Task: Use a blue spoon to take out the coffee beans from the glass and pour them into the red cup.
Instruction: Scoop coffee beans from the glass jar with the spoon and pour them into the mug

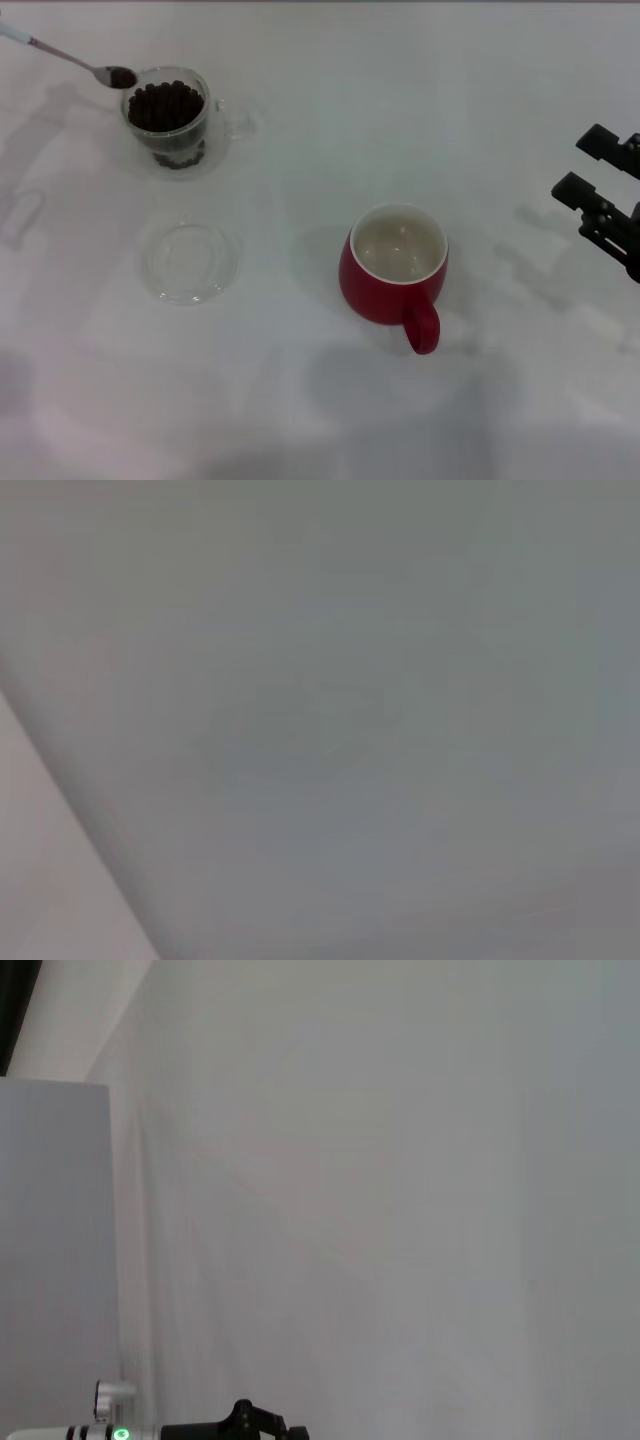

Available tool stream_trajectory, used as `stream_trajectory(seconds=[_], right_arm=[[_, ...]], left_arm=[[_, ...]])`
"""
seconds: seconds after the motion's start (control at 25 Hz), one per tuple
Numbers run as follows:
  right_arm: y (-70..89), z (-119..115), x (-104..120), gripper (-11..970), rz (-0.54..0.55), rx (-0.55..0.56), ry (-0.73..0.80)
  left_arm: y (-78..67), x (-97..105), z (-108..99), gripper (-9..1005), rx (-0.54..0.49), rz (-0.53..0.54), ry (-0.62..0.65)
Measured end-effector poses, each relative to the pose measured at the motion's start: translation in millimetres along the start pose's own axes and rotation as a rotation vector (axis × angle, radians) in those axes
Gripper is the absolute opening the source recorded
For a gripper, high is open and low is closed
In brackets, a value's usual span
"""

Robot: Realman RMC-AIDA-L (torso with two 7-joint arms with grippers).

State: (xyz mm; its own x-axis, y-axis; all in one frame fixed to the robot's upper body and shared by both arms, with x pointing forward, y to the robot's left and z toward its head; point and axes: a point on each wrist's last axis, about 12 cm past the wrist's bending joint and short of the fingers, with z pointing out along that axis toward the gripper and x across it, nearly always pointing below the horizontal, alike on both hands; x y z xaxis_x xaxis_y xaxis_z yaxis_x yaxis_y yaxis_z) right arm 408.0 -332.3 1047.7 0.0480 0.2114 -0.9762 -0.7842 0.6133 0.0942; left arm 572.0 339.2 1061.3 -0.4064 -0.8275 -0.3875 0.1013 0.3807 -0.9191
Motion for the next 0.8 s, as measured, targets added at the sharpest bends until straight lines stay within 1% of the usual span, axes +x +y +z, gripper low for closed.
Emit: stream_trajectory(seconds=[0.16, 0.36, 0.48, 0.64, 0.8], right_arm=[[-1.4, 1.3, -0.7, 578, -0.007, 0.001, -0.003], [-4.5, 4.6, -1.4, 578, -0.019, 0.004, -0.006], [-5.1, 6.1, -1.3, 578, -0.031, 0.013, -0.014], [-7.2, 7.1, 1.3, 577, -0.055, 0.046, -0.004], [-7.6, 8.0, 3.0, 577, -0.079, 0.056, 0.003]], left_arm=[[-6.7, 1.3, 1.3, 129, 0.049, -0.001, 0.026], [-15.5, 9.2, 6.3, 130, 0.103, 0.010, 0.099], [-20.8, 17.8, 12.6, 130, 0.125, 0.021, 0.160], [-32.0, 32.3, 24.3, 130, 0.168, 0.051, 0.275], [-43.5, 48.7, 34.6, 130, 0.219, 0.055, 0.373]])
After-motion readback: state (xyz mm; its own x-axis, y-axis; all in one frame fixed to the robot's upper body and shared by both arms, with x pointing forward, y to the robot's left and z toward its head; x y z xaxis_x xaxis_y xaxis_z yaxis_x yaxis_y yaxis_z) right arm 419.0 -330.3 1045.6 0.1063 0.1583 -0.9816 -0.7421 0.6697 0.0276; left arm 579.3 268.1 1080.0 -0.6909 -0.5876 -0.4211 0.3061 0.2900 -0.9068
